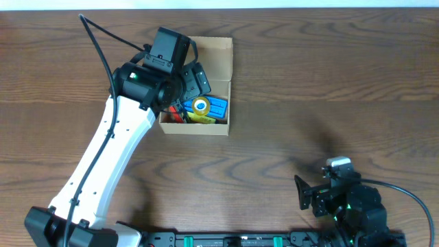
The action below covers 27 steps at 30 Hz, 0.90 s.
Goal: Pack container
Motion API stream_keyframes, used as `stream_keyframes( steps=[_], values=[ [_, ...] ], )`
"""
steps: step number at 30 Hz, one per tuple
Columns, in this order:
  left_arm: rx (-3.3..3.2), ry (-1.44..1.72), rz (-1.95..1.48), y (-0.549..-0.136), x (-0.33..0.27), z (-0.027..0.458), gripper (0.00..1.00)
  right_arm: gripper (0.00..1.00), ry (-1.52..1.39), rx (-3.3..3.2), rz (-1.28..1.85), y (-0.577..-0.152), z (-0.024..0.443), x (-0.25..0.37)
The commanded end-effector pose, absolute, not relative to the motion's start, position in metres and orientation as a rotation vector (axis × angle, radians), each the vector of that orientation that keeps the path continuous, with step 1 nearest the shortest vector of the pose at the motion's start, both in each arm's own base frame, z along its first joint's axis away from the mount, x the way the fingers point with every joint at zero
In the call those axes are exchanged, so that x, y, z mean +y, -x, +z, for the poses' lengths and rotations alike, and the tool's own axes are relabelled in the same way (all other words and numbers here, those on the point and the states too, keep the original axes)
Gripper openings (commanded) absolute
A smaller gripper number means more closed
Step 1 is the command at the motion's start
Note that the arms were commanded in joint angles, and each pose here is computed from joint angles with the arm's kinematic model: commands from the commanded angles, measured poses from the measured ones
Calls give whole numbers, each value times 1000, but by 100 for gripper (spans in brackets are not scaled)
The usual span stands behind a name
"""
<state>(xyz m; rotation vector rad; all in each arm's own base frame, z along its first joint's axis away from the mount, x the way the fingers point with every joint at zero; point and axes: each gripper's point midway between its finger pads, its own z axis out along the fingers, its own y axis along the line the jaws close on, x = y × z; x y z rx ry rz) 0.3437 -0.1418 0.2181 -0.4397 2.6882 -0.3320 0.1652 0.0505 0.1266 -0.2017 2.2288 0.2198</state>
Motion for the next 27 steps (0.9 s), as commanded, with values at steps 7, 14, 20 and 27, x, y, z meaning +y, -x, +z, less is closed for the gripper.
stream_keyframes(
  steps=[7, 14, 20, 27],
  values=[
    [2728, 443, -279, -332, -133, 216, 95, 99, 174, 2222, 214, -167, 128, 48],
    [2758, 456, -198, -324, -123, 211, 95, 99, 120, 2126, 124, -182, 147, 35],
    [2795, 459, -163, -314, -118, 208, 95, 99, 165, 2043, 340, -197, 171, 70],
    [2776, 530, -170, -322, -98, 210, 96, 99, 183, 2111, 417, -240, 208, 96]
  ],
)
